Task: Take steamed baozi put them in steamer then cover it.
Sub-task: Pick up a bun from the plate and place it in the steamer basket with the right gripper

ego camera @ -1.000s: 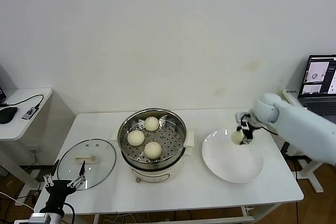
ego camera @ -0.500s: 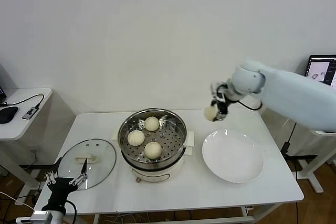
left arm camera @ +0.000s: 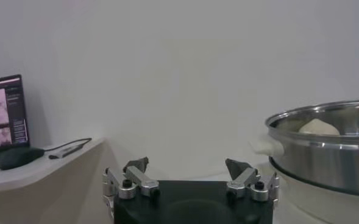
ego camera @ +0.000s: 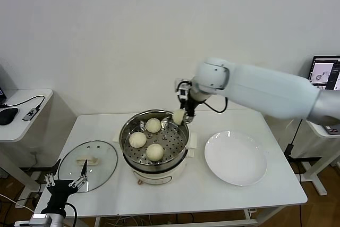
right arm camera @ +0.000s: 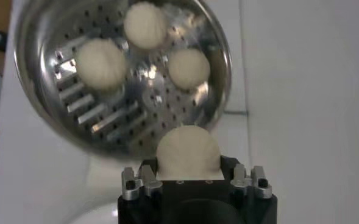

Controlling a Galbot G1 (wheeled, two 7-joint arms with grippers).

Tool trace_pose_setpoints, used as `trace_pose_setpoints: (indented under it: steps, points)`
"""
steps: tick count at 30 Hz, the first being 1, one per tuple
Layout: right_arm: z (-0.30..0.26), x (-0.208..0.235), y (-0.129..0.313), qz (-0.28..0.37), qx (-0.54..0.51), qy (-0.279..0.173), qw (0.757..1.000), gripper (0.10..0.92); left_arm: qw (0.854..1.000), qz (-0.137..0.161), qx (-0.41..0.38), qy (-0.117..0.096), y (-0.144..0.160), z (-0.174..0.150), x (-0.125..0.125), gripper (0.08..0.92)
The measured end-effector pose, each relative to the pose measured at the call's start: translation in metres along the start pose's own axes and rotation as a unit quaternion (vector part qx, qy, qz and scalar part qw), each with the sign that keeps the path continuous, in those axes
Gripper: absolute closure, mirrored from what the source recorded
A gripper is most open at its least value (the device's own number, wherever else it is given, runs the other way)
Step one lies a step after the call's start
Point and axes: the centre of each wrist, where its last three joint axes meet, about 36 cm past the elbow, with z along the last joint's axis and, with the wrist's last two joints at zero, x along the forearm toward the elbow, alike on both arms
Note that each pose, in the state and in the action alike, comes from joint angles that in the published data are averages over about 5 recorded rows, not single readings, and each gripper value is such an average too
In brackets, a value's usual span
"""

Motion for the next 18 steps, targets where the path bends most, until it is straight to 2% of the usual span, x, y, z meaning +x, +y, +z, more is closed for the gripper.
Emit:
trace_pose_setpoints:
  steps: [18]
  points:
    - [-0.022,-0.068,0.009,-0.031,-0.011,0.023,0.999,0.394,1.000,-0.001,-0.002,-0.005,0.000,-0.002,0.000,0.177]
